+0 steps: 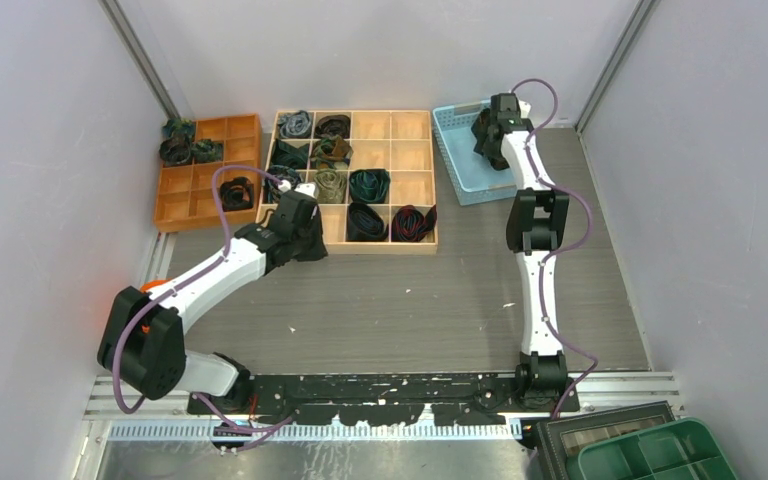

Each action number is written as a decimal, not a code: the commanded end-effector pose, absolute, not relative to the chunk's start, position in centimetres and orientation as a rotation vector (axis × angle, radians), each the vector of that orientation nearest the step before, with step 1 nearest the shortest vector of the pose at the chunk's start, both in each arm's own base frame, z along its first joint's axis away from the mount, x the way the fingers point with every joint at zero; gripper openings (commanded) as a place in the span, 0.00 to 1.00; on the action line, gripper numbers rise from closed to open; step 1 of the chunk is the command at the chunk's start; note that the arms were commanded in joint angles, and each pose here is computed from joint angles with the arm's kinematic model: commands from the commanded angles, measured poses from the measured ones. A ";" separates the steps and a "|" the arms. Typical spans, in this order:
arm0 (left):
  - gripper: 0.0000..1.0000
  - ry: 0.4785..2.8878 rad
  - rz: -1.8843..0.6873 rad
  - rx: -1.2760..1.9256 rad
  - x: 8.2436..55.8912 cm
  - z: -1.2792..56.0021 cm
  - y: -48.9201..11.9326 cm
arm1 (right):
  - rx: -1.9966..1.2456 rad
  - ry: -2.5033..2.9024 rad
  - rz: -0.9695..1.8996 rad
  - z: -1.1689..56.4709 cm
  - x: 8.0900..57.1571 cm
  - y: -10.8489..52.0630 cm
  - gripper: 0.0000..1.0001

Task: Roll the ties
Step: Pick up the tie from the bin, then place the tie at the center of the board, then flatten out the tie at the center of the board.

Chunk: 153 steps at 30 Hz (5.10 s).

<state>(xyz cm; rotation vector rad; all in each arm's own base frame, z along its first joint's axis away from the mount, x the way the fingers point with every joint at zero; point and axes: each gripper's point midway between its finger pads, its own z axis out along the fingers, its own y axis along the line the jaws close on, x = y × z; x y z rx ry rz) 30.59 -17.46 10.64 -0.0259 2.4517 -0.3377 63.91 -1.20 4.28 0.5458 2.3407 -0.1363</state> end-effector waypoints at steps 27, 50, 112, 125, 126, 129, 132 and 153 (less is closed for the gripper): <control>0.00 2.190 -0.474 -0.061 27.4 20.5 -15.5 | 0.313 1.873 0.762 39.3 44.1 10.4 0.01; 0.00 2.093 -0.674 -0.113 18.0 26.2 -12.4 | 0.131 2.381 1.208 16.0 17.4 31.8 0.01; 0.00 2.133 -0.741 0.136 17.1 23.0 -18.1 | -0.137 2.521 0.240 12.7 24.8 30.8 0.01; 0.00 2.165 -0.872 0.428 16.9 21.7 -26.2 | 0.354 2.545 -0.160 11.2 26.6 11.3 0.01; 0.00 2.168 -0.856 0.437 16.9 21.4 -26.6 | 0.392 2.548 -0.206 10.9 26.2 10.0 0.02; 0.00 2.174 -0.847 0.466 16.6 20.9 -27.8 | 0.472 2.539 -0.310 10.5 25.1 7.3 0.25; 0.00 2.185 -0.840 0.483 16.6 20.2 -28.7 | 0.492 2.526 -0.407 10.9 24.5 5.6 0.53; 0.00 2.204 -0.746 0.417 18.9 18.1 -30.1 | 0.176 2.782 -0.110 5.9 27.0 14.9 0.13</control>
